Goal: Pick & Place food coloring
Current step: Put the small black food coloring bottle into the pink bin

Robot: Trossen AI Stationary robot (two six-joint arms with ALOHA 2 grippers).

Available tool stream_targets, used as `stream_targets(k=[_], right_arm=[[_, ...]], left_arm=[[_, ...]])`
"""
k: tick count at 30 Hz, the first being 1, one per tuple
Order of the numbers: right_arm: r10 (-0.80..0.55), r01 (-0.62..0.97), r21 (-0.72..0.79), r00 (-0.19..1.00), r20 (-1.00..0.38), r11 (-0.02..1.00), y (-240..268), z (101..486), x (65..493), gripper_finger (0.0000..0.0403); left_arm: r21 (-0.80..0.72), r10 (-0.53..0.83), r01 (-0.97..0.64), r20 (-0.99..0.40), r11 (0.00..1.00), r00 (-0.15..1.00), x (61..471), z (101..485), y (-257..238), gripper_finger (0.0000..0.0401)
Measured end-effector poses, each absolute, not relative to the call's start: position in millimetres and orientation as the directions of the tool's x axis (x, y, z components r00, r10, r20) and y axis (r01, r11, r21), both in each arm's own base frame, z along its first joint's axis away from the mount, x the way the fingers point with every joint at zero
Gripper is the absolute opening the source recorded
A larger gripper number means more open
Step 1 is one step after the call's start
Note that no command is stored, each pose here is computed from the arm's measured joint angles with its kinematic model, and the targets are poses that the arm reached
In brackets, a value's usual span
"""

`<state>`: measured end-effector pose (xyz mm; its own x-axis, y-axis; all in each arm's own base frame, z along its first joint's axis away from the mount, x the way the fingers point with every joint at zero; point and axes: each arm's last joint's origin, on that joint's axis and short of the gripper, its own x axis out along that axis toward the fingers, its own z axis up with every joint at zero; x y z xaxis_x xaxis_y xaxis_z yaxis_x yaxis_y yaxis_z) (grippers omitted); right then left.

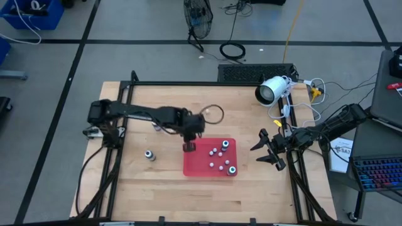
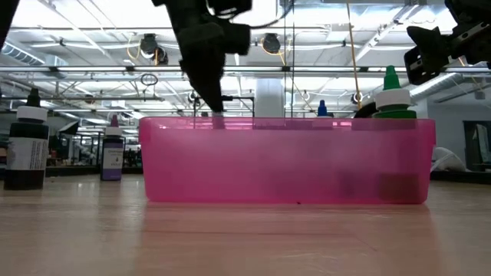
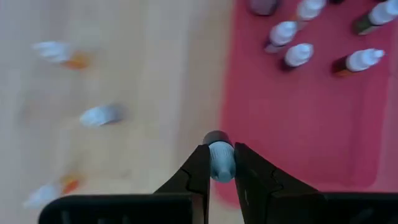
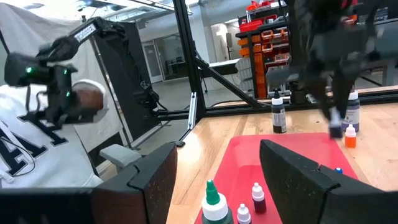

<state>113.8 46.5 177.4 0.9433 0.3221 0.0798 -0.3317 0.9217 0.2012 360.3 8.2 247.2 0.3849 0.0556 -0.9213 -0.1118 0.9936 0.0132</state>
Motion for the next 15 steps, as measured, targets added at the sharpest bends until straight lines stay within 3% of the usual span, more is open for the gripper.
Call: stream_targets(k=[15], right_arm=[[0.322,-0.332,0.201,0.943,0.081,0.922,47,178,114,0.0219]], left_arm=[[-0.101,-0.106,0.034,-0.950,0.994,0.294,412,184,-4,0.0050]])
